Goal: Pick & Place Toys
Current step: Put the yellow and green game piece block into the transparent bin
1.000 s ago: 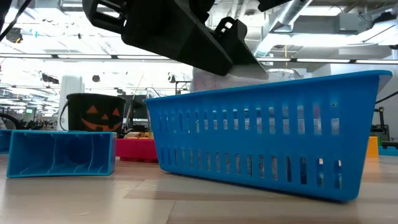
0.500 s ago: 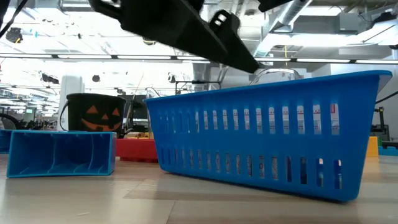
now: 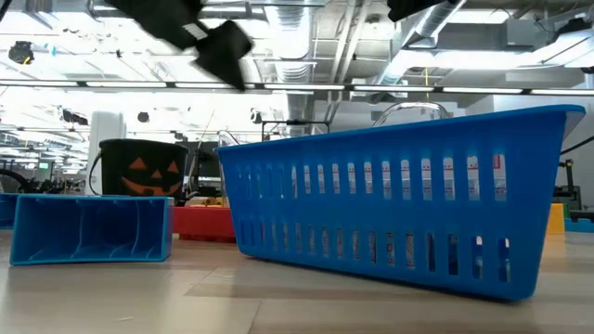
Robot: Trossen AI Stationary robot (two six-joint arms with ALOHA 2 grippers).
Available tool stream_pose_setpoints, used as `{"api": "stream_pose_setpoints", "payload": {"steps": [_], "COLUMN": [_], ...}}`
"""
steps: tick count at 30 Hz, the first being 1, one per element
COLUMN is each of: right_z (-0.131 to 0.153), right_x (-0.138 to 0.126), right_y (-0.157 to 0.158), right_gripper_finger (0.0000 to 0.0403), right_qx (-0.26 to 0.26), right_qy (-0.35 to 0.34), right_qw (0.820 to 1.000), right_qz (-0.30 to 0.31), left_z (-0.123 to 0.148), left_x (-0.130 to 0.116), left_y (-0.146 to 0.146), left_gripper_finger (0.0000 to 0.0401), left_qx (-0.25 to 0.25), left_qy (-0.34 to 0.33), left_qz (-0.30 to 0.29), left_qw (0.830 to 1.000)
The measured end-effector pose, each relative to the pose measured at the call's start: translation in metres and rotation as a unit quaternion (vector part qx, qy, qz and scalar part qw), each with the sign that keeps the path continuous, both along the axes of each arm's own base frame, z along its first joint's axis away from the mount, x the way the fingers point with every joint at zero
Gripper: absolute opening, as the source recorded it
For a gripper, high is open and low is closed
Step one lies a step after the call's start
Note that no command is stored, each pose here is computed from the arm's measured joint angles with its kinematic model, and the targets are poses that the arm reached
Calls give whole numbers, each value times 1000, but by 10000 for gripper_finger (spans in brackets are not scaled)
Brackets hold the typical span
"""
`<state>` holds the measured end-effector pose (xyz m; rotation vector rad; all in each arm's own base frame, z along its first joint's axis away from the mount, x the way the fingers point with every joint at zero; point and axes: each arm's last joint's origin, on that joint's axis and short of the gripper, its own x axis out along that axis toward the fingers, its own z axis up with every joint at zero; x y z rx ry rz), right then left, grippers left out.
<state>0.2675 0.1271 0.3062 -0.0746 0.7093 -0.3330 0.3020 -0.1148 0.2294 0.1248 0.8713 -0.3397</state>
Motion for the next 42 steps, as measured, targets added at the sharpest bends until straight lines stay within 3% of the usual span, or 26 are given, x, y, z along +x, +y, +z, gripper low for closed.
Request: {"api": "stream_pose_setpoints", "payload": {"steps": [10, 17, 23, 36, 42], "right_z": [-1, 0, -1, -1, -1], "right_x": [0, 0, 0, 0, 0], "right_y": [0, 0, 0, 0, 0], "right_gripper_finger": [136, 136, 136, 136, 136], "right_qx": [1, 2, 1, 1, 1], "right_qy": [3, 1, 1, 2, 2], "right_qw": [1000, 1000, 1000, 1000, 1000], "right_qz": [-3, -3, -3, -3, -3], "left_z": [3, 6, 6, 3, 0], "left_x": [-79, -107, -114, -116, -117], "left_y": [30, 42, 46, 46, 48], "left_gripper_finger": [295, 294, 294, 294, 294], "left_qx": [-78, -91, -88, -80, -77], "left_qy": [-33, -88, -110, -94, -79], "left_qz": [104, 119, 130, 131, 157], "left_qw": [991, 985, 981, 984, 981]}}
